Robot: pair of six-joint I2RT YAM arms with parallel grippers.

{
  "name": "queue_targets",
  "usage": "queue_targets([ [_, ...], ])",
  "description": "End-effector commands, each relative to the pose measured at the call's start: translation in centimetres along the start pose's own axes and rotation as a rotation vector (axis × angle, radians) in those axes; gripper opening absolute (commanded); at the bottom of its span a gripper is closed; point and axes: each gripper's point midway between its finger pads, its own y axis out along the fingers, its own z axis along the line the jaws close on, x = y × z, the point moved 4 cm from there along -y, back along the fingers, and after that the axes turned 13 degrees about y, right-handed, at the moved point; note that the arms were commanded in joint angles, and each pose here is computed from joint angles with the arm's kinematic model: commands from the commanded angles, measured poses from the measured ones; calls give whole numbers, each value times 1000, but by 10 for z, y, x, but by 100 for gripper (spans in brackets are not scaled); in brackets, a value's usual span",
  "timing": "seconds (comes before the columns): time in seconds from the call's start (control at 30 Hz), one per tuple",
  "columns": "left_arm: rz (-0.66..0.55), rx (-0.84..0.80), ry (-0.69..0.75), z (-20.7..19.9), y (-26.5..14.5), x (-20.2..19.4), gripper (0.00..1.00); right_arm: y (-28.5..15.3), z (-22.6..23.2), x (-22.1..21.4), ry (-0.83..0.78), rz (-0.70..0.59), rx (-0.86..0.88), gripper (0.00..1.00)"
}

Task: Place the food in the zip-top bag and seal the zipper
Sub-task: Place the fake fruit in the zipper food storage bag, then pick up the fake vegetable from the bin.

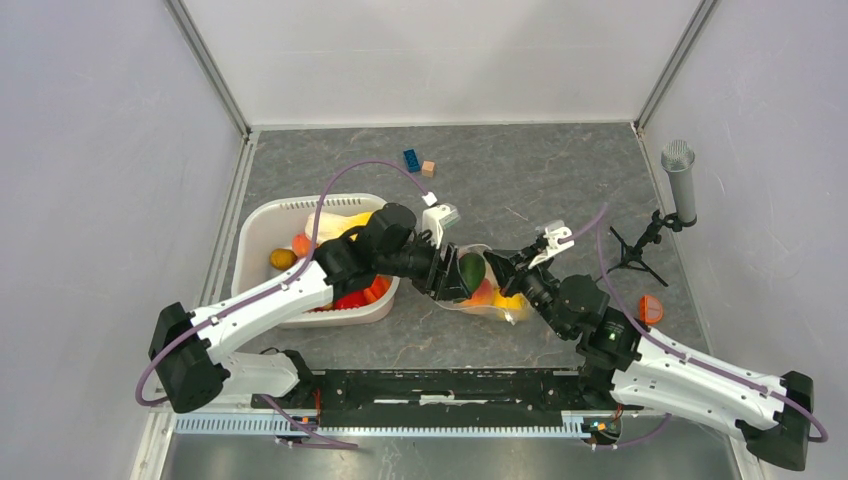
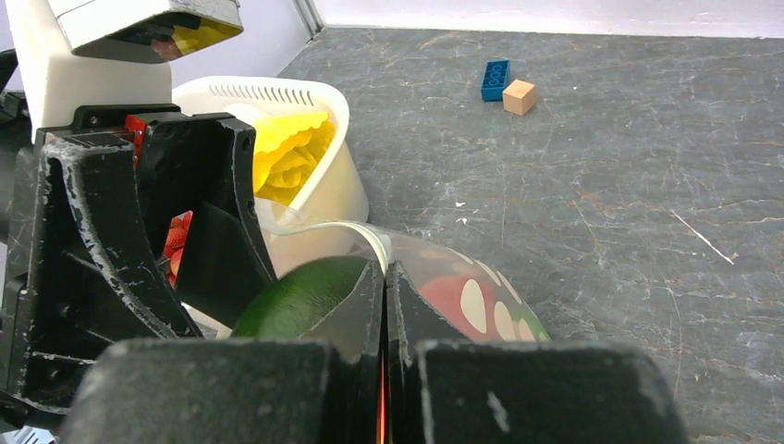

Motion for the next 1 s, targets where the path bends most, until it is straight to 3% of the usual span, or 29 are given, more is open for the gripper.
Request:
queue_targets([
  [0.0,-85,-43,70,-10,-1,25,68,-3,12,27,56,-93,33,0],
  [0.07,-90,-84,75,-16,0,25,76,-4,9,27,62,-99,21,0],
  [0.23,-96,-92,96,-18,-5,25,81,-8,1,27,85,-122,-8,1],
  [0.47,-256,11,188,-23,-47,43,86,-20,-35,32,201,-226,-236,2],
  [0.63,-369,206,183,-7,-77,43,89,-40,-67,45,328,-382,-422,1],
  [0.7,-392,305,160,5,-87,37,91,-44,-71,48,308,-405,-432,1],
  [0.87,-423,594,58,42,-111,15,97,-41,-75,32,240,-297,-495,2],
  [0.97,-446,754,-14,61,-128,2,100,-23,-45,31,182,-219,-307,1],
])
